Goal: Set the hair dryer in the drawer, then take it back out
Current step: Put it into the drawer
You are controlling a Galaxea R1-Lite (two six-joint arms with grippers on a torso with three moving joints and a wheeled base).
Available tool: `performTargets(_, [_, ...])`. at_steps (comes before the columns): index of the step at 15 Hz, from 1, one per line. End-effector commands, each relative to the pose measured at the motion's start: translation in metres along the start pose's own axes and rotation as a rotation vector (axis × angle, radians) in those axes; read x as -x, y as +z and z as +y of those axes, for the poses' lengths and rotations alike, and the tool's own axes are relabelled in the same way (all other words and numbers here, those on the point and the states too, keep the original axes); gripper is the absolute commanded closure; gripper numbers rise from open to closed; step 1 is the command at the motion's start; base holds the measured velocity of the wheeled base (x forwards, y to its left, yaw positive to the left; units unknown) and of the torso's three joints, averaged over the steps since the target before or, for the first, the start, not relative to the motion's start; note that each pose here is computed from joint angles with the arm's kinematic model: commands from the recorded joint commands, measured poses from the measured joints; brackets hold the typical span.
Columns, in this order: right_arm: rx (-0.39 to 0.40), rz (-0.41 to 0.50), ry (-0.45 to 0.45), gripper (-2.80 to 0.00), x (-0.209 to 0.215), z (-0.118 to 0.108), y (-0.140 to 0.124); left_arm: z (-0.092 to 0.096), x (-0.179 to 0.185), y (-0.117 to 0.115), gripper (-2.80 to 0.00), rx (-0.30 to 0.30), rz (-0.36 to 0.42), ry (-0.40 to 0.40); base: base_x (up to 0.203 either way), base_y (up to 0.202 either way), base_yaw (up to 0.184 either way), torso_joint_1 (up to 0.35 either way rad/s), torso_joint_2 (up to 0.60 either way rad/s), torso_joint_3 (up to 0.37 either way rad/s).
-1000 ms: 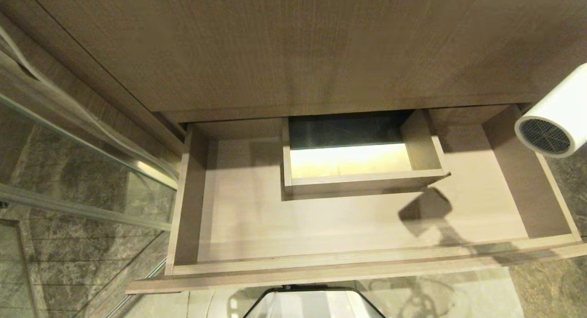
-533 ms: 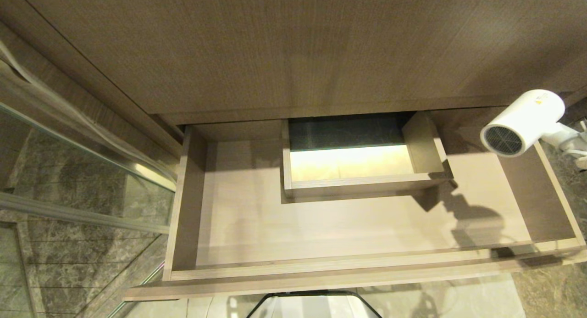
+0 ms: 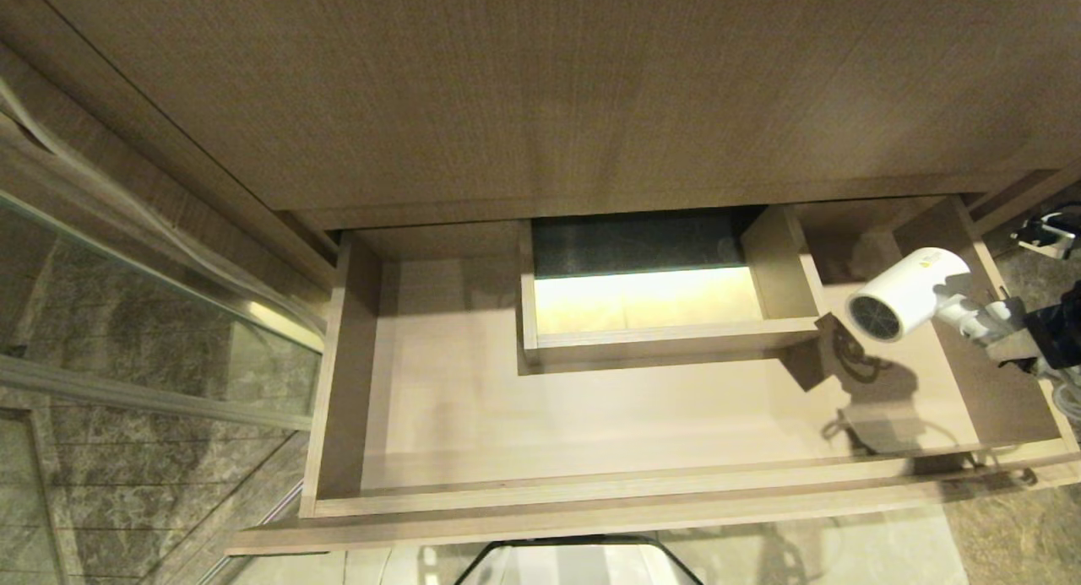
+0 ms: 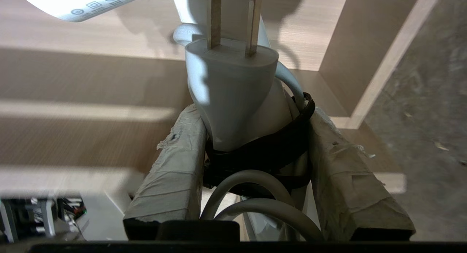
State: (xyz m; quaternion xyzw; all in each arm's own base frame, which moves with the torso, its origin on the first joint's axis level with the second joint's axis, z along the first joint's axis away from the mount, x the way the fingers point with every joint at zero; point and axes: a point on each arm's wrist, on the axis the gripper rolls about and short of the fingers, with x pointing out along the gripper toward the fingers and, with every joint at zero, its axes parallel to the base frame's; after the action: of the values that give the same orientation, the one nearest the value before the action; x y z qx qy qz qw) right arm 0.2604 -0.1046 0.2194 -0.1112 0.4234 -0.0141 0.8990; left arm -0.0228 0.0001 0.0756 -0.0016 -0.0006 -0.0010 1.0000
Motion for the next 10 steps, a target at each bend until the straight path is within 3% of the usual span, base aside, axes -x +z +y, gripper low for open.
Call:
performTargets(1, [-0.032, 0.054, 0.028, 0.0, -0.037, 0.001, 0.001, 0.0, 0.0, 0.0, 0.0, -0.001, 0.001, 0.0, 0.0, 0.0, 0.0, 0.0, 0.0, 0.0])
performTargets(4, [-0.083, 0.003, 0.01, 0.0, -0.066, -0.006, 0.024, 0.0, 0.0, 0.0, 0.0, 0.0, 0.001, 0.0, 0.0, 0.0, 0.0, 0.0, 0.0, 0.0])
performTargets(10, [-0.075, -0.105, -0.067, 0.0, -0.126, -0.024, 0.05, 0.0, 0.0, 0.0, 0.0, 0.0, 0.0, 0.0, 0.0, 0.0, 0.0, 0.0, 0.0, 0.0])
